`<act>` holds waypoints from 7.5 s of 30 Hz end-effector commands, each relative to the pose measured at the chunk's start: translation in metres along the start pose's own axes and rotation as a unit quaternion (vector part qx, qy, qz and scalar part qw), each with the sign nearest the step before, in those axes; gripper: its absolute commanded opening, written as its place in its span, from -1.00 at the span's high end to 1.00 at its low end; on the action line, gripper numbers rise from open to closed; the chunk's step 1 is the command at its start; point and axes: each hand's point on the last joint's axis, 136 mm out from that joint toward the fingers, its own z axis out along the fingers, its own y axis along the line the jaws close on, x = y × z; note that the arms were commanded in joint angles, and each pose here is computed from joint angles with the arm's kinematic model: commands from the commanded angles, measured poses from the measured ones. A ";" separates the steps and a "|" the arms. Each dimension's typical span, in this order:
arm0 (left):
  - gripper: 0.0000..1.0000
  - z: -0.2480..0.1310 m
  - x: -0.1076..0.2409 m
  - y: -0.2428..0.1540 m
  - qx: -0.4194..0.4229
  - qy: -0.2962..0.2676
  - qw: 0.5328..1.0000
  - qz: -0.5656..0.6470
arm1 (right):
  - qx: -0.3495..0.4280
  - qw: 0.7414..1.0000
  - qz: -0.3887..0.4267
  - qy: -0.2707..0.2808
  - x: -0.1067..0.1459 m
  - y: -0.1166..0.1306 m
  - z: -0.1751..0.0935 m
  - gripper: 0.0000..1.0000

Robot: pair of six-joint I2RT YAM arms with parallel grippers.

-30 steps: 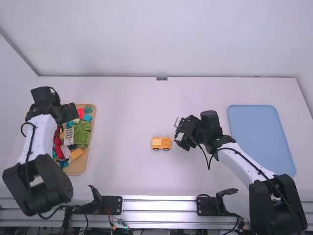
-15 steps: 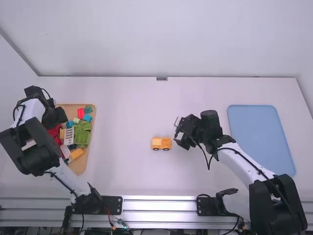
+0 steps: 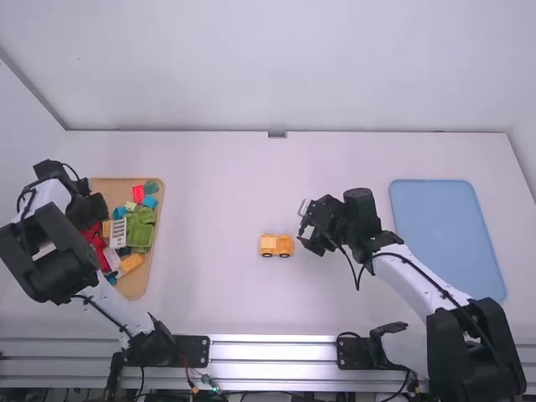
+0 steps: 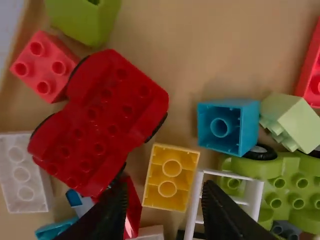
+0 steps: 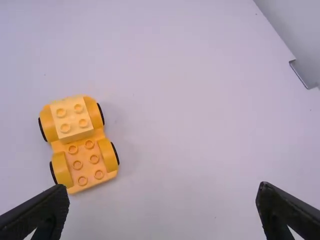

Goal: Assemble lego blocks to make yellow taxi

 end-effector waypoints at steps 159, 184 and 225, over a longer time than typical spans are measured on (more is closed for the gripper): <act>-0.77 -0.125 0.208 -0.465 0.286 -0.430 0.578 0.632 | -0.232 0.871 0.420 -0.103 -0.054 0.001 0.046 0.69; -0.99 -0.250 0.203 -0.382 0.552 -0.240 0.500 0.623 | -0.245 0.957 0.021 -0.156 -0.151 -0.009 -0.021 0.85; 0.17 -0.243 0.209 -0.384 0.538 -0.224 0.512 0.631 | -0.294 0.936 -0.053 -0.184 -0.185 0.019 -0.045 0.92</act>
